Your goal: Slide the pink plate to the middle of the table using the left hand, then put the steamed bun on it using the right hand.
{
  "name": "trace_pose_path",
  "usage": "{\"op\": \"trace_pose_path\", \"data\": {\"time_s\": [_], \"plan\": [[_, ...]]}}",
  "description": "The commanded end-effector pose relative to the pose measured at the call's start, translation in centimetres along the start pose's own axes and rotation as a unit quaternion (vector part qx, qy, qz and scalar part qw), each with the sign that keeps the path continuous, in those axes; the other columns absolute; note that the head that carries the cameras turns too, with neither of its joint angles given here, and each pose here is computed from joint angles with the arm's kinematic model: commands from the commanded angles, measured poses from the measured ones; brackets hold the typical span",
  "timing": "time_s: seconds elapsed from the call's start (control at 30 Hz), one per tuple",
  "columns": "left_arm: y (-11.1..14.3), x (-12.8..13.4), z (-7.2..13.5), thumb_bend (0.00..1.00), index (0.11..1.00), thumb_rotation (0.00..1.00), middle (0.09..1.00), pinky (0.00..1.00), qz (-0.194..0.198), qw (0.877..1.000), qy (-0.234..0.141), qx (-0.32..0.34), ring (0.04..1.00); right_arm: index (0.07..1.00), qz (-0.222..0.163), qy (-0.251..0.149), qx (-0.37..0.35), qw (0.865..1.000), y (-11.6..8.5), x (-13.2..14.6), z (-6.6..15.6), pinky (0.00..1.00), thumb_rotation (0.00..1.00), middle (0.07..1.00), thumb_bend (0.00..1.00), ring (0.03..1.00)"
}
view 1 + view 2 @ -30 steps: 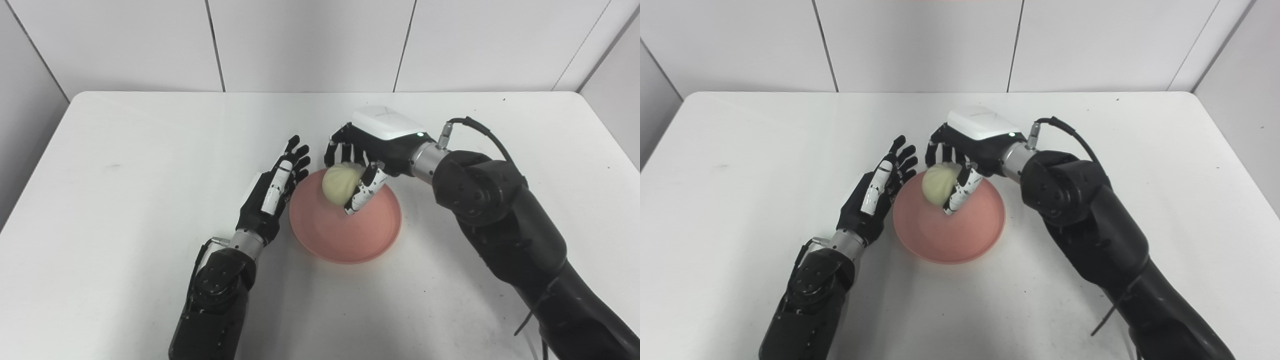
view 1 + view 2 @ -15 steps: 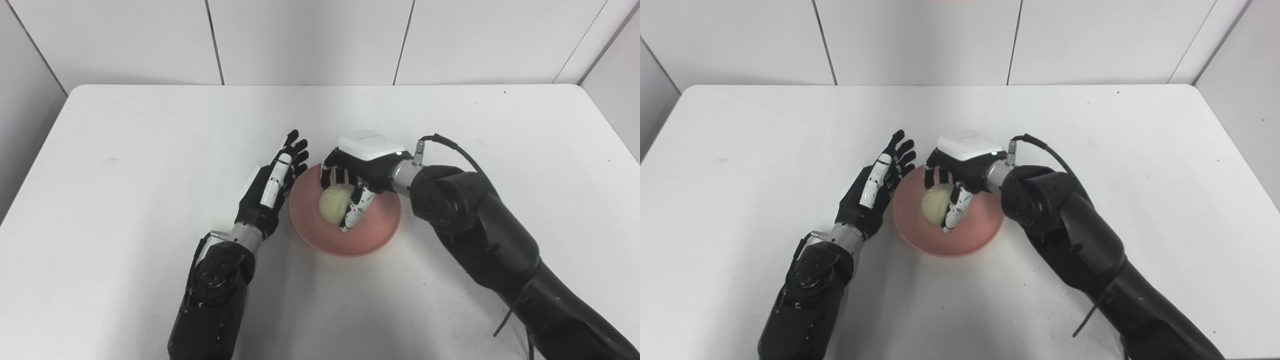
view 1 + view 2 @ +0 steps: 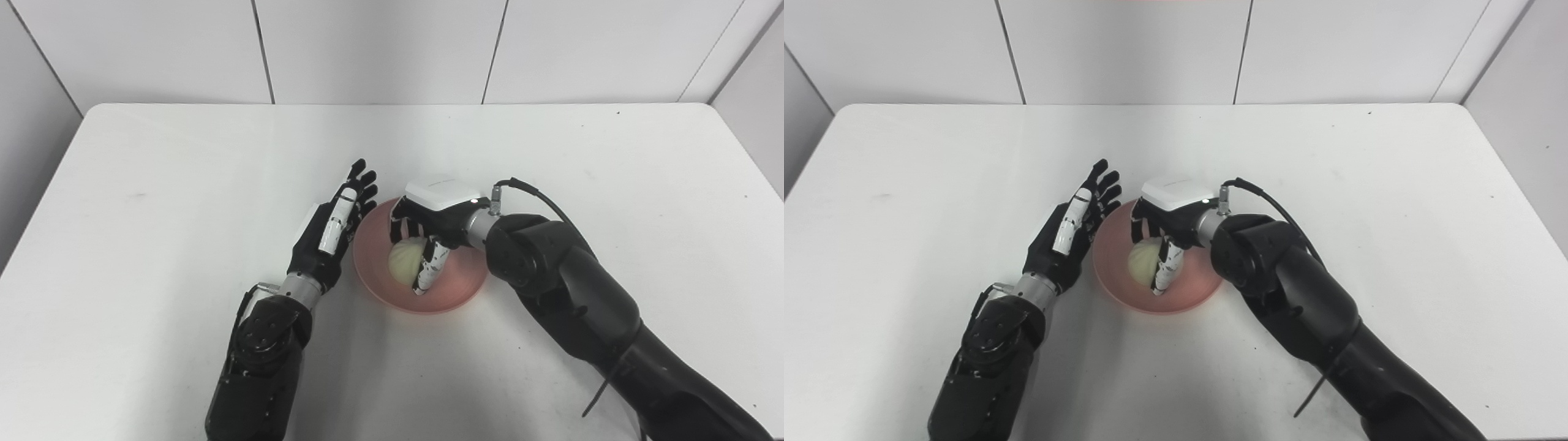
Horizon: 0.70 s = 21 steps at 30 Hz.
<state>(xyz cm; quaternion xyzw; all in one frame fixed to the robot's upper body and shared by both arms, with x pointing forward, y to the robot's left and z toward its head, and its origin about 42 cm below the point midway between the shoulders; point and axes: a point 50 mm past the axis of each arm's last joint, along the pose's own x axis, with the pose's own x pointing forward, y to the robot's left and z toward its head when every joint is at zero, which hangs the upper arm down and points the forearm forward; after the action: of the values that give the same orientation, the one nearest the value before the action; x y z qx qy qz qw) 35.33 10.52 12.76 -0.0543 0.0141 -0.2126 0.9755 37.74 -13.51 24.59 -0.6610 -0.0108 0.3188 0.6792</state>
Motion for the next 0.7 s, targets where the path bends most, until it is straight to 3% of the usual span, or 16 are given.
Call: {"op": "trace_pose_path", "data": {"time_s": [0.0,0.03,0.07,0.1,0.13,0.3,0.5,0.67], "plan": [[0.5,-1.4,-2.9,0.39,0.982,1.00,0.979,0.97,0.011,0.997,0.075,-0.009,0.976,0.526,-0.013,-0.003,-0.034,0.999,-1.7,-0.4,0.3,0.32,0.01,0.462,0.52,0.430],[0.5,-1.4,-2.9,0.39,0.982,1.00,0.979,0.97,0.011,0.997,0.075,-0.009,0.976,0.537,-0.010,-0.001,-0.038,0.999,-1.7,-0.4,0.3,0.34,0.01,0.455,0.52,0.449],[0.5,-1.4,-2.9,0.38,0.980,1.00,0.977,0.97,0.012,0.997,0.076,-0.011,0.973,0.699,-0.008,0.001,-0.039,0.999,-1.8,-0.5,0.3,0.47,0.22,0.674,0.68,0.597],[0.4,-1.4,-2.8,0.38,0.979,1.00,0.977,0.97,0.012,0.997,0.076,-0.011,0.973,0.712,-0.005,0.004,-0.036,0.999,-2.0,-0.6,0.3,0.48,0.24,0.691,0.70,0.609],[0.4,-1.4,-2.7,0.38,0.981,1.00,0.979,0.97,0.012,0.997,0.076,-0.011,0.974,0.769,-0.004,0.006,-0.034,0.999,-2.1,-0.7,0.3,0.52,0.32,0.756,0.76,0.662],[0.5,-1.5,-2.8,0.37,0.985,1.00,0.981,0.96,0.013,0.997,0.079,-0.010,0.970,0.843,0.002,0.016,-0.033,0.999,-2.7,-1.3,0.4,0.53,0.49,0.818,0.88,0.697],[0.6,-1.5,-2.8,0.37,0.984,1.00,0.977,0.95,0.013,0.997,0.076,-0.012,0.964,0.864,0.011,0.023,-0.048,0.999,-4.0,-2.2,0.7,0.55,0.54,0.849,0.93,0.730],[0.7,-1.5,-2.9,0.38,0.982,1.00,0.976,0.95,0.011,0.997,0.078,-0.012,0.967,0.868,0.015,0.026,-0.051,0.998,-5.4,-3.1,1.0,0.57,0.52,0.852,0.96,0.734]]}}
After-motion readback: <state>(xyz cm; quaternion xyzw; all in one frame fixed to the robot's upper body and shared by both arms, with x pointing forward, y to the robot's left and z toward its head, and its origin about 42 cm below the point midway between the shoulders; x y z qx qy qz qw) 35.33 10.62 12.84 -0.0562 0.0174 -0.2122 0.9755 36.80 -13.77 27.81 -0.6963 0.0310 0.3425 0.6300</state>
